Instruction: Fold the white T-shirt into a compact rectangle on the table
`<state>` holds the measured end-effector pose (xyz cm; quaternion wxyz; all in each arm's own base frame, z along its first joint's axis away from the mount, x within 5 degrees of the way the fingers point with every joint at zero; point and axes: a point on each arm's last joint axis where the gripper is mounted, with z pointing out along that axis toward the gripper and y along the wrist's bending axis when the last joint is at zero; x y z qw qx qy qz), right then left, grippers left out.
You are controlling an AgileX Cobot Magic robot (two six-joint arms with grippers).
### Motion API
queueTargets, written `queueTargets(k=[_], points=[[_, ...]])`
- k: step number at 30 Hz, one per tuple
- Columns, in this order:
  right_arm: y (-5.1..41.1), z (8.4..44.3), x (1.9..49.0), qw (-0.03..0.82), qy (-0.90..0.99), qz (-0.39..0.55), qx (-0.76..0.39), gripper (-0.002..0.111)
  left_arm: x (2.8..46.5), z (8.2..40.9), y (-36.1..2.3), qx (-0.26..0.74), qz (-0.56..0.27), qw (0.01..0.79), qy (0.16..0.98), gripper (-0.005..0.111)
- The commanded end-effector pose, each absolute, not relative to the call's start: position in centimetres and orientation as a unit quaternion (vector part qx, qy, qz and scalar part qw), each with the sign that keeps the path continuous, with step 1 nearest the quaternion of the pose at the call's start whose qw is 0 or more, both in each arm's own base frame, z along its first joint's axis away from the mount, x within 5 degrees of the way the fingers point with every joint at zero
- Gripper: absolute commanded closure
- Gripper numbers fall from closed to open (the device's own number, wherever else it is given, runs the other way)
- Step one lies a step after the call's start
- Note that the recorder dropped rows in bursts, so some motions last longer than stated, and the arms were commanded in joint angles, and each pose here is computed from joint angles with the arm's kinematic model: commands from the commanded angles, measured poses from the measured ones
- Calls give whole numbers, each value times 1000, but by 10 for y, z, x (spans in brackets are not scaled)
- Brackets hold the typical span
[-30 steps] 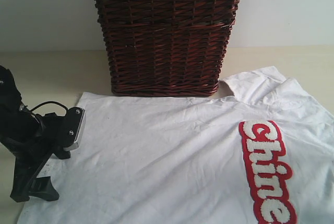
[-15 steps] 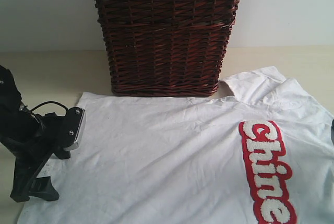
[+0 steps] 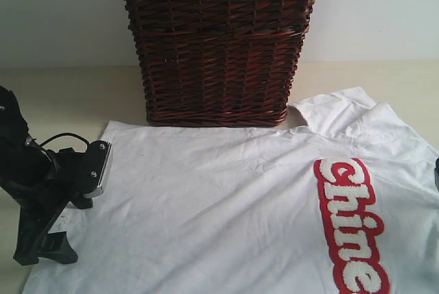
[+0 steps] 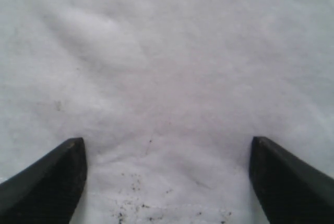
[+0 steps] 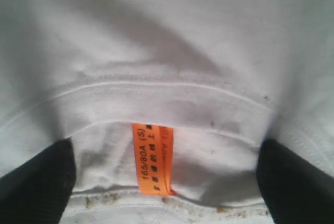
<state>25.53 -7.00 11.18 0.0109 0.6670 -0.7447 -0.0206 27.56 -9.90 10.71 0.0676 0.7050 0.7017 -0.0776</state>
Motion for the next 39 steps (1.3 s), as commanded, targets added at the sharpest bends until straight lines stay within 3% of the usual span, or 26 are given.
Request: queueTargets(k=[1,4,7,17,20,27,30,39], points=[[-71,101,254,22,-748,-21,663,48,274,91,-99,700,-72,65,707,25],[-72,101,254,25,-747,-23,664,80,274,91,-99,700,-72,65,707,25],[-72,102,248,49,-739,-45,670,105,274,91,-99,700,-72,65,707,25],[-71,102,247,52,-740,-50,668,108,274,91,-99,700,-72,65,707,25],[-71,102,244,60,-740,-62,668,96,274,91,-99,700,-72,65,707,25],[-68,112,246,36,-754,-55,654,49,274,91,-99,700,-72,65,707,25],[-64,124,248,1,-771,-42,635,36,274,91,-99,700,-72,65,707,25],[-47,153,249,-93,-792,-68,600,31,274,91,-99,700,-72,65,707,25]])
